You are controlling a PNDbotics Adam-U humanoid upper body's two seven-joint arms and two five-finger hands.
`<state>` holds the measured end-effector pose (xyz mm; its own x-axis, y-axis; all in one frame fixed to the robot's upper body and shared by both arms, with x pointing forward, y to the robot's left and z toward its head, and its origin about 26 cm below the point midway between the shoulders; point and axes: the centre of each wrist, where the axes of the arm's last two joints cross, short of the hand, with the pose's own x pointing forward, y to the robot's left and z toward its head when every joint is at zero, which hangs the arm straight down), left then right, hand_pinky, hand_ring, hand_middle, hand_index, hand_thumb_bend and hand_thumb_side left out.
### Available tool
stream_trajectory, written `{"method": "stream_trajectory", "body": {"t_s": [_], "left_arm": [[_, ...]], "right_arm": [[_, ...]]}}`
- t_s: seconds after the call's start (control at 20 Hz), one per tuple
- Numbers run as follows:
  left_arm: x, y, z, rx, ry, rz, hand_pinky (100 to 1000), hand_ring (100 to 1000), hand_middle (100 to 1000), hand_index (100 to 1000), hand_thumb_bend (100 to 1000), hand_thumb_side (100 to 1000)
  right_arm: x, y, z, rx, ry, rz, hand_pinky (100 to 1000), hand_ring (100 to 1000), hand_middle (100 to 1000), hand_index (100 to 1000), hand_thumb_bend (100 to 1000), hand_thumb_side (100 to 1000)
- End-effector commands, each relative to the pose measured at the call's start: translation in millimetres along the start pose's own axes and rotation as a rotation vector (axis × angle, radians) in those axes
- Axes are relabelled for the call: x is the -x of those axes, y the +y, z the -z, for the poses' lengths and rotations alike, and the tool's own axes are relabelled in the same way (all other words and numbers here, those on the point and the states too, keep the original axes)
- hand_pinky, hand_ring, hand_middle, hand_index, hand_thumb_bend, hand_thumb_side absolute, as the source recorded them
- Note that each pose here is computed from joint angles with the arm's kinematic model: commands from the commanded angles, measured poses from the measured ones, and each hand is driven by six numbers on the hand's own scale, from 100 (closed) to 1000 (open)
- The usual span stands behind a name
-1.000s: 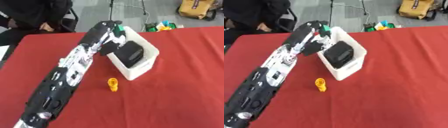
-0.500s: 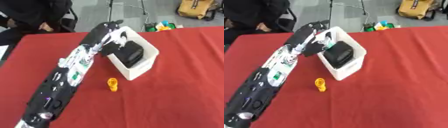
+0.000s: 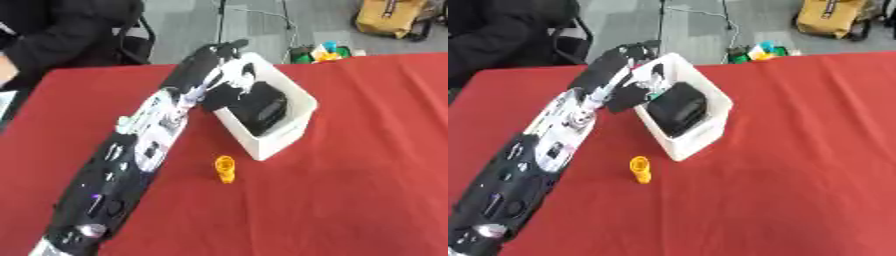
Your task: Pick up objects on the table and place them in the box.
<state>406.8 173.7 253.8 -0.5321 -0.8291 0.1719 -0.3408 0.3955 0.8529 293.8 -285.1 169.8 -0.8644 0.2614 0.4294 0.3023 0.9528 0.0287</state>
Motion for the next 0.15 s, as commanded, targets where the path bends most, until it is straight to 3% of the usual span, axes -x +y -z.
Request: {"method": "stream_trajectory", "body": {"t_s": [0.05, 0.1, 0.15], "left_arm": [[-16, 55.3, -9, -0.206, -0.097, -0.029, 944, 792, 719, 946, 158, 878], [-20, 63.3, -14, -0.231, -0.111, -0.047, 944, 792, 719, 946, 158, 878], [-26, 75.0, -21, -0.281, -0.146, -0.068, 910, 803, 735, 972, 292, 866]], "right_arm": [[-6, -2.5, 9, 0.001, -0.051, 0.006, 766, 781, 644, 729, 100, 1000], [-6, -2.7, 9, 0.002, -0.053, 0.006, 766, 781, 644, 729, 100, 1000], [-6, -2.8, 9, 0.005, -0.056, 0.007, 765, 779, 644, 728, 100, 1000]]}}
